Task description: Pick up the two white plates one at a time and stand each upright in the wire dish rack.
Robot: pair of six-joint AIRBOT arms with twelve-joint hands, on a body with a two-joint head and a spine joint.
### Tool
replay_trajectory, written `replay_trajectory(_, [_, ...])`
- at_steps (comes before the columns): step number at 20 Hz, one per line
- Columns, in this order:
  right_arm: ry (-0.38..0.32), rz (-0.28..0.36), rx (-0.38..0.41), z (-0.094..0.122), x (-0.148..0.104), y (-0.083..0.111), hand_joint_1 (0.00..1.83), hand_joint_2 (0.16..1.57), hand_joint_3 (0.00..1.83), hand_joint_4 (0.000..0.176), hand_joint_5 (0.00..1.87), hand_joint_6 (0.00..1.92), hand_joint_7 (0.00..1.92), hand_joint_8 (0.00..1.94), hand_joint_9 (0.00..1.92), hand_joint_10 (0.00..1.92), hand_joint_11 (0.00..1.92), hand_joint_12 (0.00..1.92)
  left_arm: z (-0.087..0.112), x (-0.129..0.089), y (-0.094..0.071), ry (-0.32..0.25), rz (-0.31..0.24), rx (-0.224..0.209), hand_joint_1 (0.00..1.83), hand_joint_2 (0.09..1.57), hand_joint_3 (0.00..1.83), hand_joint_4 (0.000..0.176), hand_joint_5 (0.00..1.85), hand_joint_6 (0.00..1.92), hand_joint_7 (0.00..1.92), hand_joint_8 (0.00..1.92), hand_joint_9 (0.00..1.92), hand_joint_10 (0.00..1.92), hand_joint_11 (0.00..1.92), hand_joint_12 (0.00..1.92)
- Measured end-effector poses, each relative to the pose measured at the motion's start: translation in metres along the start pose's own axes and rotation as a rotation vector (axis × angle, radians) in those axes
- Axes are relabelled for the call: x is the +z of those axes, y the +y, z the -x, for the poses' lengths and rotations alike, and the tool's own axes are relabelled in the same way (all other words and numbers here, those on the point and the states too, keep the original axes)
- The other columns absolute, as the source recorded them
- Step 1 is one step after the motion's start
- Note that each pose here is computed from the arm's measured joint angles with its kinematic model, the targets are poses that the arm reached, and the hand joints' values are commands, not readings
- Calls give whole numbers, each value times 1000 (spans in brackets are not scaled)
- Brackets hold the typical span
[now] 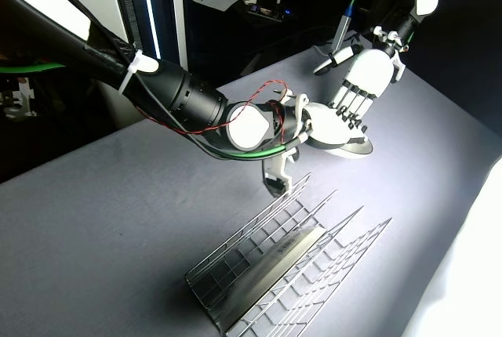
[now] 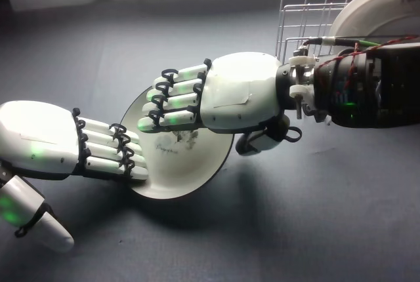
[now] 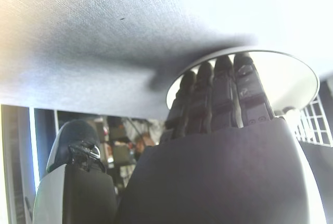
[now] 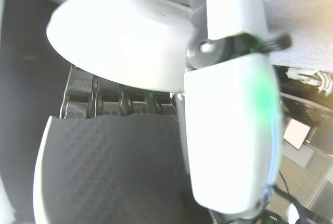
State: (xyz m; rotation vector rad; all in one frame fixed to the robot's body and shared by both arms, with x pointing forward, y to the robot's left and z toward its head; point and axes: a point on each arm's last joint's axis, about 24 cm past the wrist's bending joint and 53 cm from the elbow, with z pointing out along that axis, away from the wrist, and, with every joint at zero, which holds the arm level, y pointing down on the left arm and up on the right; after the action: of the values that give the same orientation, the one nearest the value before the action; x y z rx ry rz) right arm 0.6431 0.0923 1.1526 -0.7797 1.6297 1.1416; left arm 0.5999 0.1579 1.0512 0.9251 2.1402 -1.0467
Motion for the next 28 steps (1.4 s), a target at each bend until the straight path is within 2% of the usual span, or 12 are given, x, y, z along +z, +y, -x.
replay_trajectory(3, [5, -16, 1, -2, 1, -3, 1245, 996, 8, 0, 13, 3, 0, 0, 19, 5, 0, 562, 0, 0, -1, -2, -2, -1, 0, 1084, 2, 0, 83, 0, 34, 0, 0, 0, 0, 0])
replay_trajectory(4, [7, -19, 0, -2, 2, -4, 1281, 959, 0, 0, 114, 20, 66, 9, 97, 24, 0, 767, 0, 0, -1, -2, -2, -1, 0, 1085, 3, 0, 82, 0, 33, 0, 0, 0, 0, 0])
replay_trajectory(6, [8, -21, -1, -3, 2, -4, 1291, 950, 0, 0, 174, 14, 111, 7, 137, 19, 0, 889, 1, 0, -1, -3, -4, -2, 0, 1081, 1, 0, 90, 3, 43, 4, 1, 0, 0, 0])
replay_trajectory(8, [10, -23, -2, -3, 2, -5, 1275, 961, 2, 0, 170, 3, 94, 0, 110, 2, 0, 864, 1, 0, -1, -3, -4, -3, 0, 1085, 2, 0, 95, 4, 44, 3, 0, 0, 0, 0])
replay_trajectory(15, [10, -23, -3, -3, 2, -5, 1373, 983, 6, 0, 60, 0, 0, 0, 61, 0, 0, 757, -8, 1, -1, -7, -9, -60, 0, 1080, 0, 0, 96, 5, 41, 4, 0, 0, 0, 0])
replay_trajectory(16, [8, -25, -3, -2, 0, -5, 1379, 968, 0, 0, 56, 0, 0, 0, 59, 0, 0, 752, -11, 1, -1, -7, -10, -74, 0, 1086, 2, 0, 94, 4, 38, 2, 0, 0, 0, 0])
replay_trajectory(17, [6, -24, -3, 0, -1, -5, 1394, 970, 0, 0, 45, 1, 0, 0, 50, 1, 0, 704, -11, 1, -1, -8, -10, -76, 0, 1089, 3, 0, 98, 5, 39, 2, 0, 0, 0, 0])
replay_trajectory(19, [-3, -21, -11, 6, -5, -4, 1377, 972, 0, 0, 48, 2, 0, 0, 64, 5, 0, 758, -13, 1, -1, -5, -11, -80, 0, 1083, 0, 0, 88, 3, 32, 2, 0, 0, 0, 0])
replay_trajectory(20, [-10, -20, -13, 10, -9, -3, 1374, 982, 4, 0, 34, 2, 0, 0, 44, 4, 0, 714, -15, 1, 0, 0, -10, -82, 0, 1093, 5, 0, 92, 5, 35, 3, 0, 0, 0, 0])
replay_trajectory(28, [-23, 22, -13, 20, -11, 21, 1357, 989, 4, 0, 15, 0, 0, 0, 36, 1, 0, 684, -21, 0, -1, 3, -21, -104, 0, 1086, 0, 0, 82, 0, 24, 1, 0, 0, 0, 0])
